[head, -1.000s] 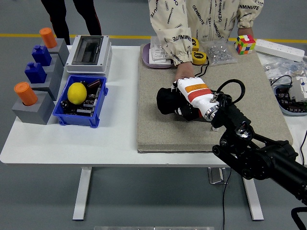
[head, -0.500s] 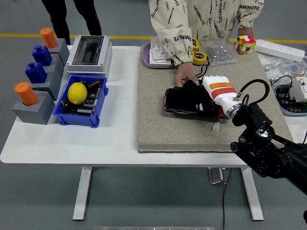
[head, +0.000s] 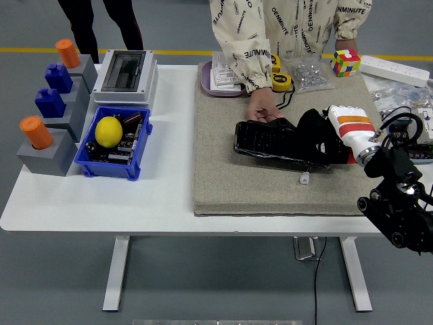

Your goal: Pick the rag up,wipe the panel,place it on the desk

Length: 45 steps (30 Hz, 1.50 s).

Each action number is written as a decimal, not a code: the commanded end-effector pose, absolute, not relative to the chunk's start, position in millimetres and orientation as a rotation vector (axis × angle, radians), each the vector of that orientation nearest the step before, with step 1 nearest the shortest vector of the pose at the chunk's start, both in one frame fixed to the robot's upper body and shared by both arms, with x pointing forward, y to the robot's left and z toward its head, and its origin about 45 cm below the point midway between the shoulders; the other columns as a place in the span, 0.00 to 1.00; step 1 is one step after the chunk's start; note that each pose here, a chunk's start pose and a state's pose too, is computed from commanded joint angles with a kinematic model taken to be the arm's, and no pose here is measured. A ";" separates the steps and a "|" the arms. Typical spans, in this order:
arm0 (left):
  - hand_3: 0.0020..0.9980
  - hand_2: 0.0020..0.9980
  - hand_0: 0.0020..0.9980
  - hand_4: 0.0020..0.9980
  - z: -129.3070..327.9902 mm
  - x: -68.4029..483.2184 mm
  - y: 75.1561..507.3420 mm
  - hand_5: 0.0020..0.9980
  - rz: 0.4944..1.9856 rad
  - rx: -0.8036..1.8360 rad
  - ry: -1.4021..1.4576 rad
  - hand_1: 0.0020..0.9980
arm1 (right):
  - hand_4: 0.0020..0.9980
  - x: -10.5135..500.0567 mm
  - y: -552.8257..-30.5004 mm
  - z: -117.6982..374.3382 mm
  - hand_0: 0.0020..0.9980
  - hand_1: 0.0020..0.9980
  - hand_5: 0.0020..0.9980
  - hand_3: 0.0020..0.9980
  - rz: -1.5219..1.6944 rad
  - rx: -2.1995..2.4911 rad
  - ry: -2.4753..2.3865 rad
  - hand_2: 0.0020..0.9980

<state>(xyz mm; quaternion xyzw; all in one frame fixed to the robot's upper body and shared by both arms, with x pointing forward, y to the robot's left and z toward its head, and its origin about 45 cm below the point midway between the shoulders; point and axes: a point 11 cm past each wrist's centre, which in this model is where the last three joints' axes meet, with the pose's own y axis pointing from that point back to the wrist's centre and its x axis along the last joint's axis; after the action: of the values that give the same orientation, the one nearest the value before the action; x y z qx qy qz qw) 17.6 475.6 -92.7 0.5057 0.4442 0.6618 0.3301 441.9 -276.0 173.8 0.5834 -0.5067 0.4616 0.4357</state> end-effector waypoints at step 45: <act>0.57 0.74 0.65 0.60 -92.5 18.7 475.8 0.47 1.730 1.323 1.160 0.70 | 0.98 433.1 -151.4 184.5 0.31 0.37 0.04 0.38 1.305 1.692 -1.154 0.39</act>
<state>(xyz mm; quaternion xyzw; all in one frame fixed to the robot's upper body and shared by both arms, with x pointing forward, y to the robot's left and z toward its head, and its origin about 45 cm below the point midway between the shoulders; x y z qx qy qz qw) 18.7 475.8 -92.5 0.5060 0.4435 0.6617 0.3307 433.1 -151.4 184.5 0.6530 -0.4453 0.5036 0.3489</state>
